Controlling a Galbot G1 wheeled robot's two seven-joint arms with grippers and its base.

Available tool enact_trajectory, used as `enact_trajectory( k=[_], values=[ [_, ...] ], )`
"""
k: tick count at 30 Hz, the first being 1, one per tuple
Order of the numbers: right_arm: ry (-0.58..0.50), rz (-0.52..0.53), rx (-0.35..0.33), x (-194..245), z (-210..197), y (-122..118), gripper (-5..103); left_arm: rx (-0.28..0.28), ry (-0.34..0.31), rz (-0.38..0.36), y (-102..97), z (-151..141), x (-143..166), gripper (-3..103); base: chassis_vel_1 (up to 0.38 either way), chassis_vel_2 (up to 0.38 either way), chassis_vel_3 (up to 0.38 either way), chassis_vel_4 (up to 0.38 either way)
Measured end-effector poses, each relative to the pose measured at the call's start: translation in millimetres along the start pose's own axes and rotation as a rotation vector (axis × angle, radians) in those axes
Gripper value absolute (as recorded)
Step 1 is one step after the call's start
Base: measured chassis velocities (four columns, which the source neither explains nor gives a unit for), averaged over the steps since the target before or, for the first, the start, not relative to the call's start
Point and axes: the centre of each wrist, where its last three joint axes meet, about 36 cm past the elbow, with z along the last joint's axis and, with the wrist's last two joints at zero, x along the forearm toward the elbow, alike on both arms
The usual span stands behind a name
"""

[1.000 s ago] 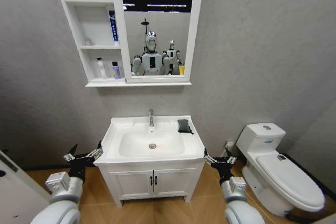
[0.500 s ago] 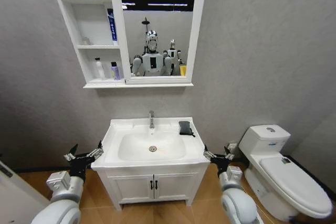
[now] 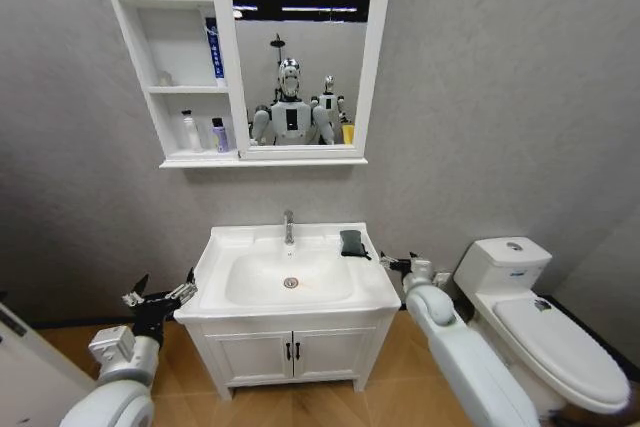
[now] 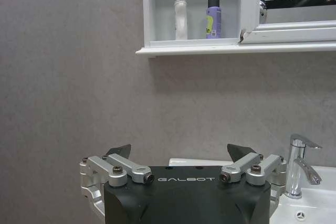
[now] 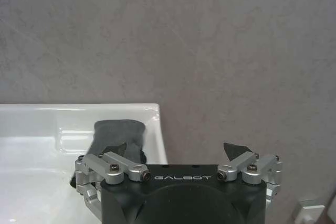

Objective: Move facial cleanser and shampoo from washbasin to cabinet, then wipe washbasin with towel.

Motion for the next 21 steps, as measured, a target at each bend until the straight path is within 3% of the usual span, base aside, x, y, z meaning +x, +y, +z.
enact_trajectory(
  k=[2, 4, 5, 8, 13, 21],
  values=[
    [0.009, -0.012, 0.001, -11.3, -5.7, 11.5, 100, 0.000, 0.000, 0.000, 0.0, 0.0, 0.0, 100, 0.000, 0.000, 0.000, 0.000],
    [0.049, -0.023, 0.016, -45.3, -14.8, 40.7, 100, 0.000, 0.000, 0.000, 0.0, 0.1, 0.0, 100, 0.000, 0.000, 0.000, 0.000],
    [0.049, -0.023, 0.016, -45.3, -14.8, 40.7, 100, 0.000, 0.000, 0.000, 0.0, 0.1, 0.0, 100, 0.000, 0.000, 0.000, 0.000],
    [0.122, 0.026, 0.040, -81.5, -30.2, 65.1, 100, 0.000, 0.000, 0.000, 0.0, 0.1, 0.0, 100, 0.000, 0.000, 0.000, 0.000],
    [0.155, 0.061, 0.066, -108.5, -52.2, 65.6, 100, 0.000, 0.001, 0.000, 0.0, 0.1, 0.0, 100, 0.000, 0.000, 0.000, 0.000],
    [0.230, 0.029, 0.017, -134.0, -49.5, 71.5, 100, 0.000, 0.001, 0.000, 0.0, 0.1, 0.0, 100, 0.000, 0.000, 0.000, 0.000]
  ],
)
